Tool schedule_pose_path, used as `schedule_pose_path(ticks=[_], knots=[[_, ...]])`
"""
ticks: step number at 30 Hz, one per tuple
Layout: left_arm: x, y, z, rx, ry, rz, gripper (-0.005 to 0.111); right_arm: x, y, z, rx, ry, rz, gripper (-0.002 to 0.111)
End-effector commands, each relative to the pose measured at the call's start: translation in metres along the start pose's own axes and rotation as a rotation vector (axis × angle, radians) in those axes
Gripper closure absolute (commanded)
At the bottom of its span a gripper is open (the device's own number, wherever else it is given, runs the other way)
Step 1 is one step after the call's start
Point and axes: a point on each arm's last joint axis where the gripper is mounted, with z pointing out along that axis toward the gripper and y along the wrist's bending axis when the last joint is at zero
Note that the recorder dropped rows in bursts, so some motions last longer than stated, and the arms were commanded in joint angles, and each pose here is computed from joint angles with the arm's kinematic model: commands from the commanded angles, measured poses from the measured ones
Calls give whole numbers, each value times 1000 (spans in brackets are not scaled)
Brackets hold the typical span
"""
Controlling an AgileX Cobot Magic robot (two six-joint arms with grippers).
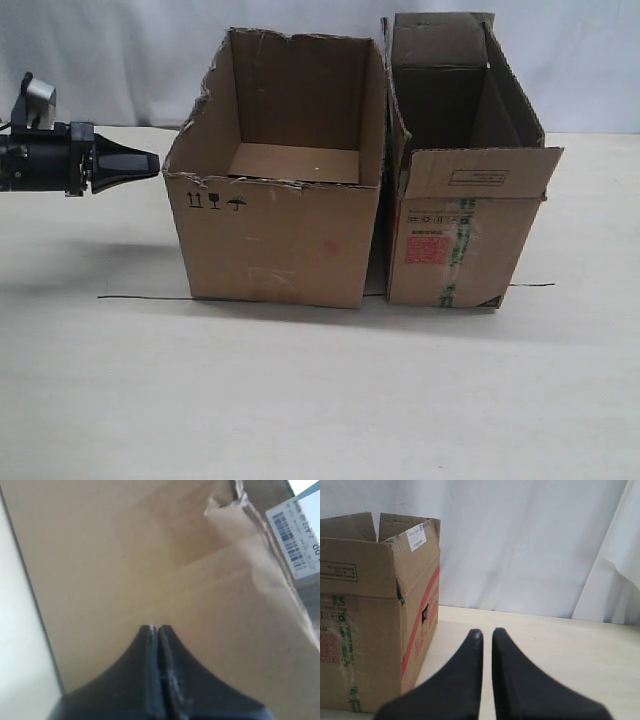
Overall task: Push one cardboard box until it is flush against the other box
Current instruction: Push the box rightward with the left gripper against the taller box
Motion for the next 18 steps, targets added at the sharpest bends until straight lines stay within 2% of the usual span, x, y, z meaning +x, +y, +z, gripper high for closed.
schedule_pose_path(ticks=[1,11,18], knots=[[7,0,-2,8,14,-21,107,1,0,0,5,2,-1,103],[13,-12,20,46,40,-16,107,1,0,0,5,2,-1,103],[13,-13,21,49,38,-15,107,1,0,0,5,2,-1,103]])
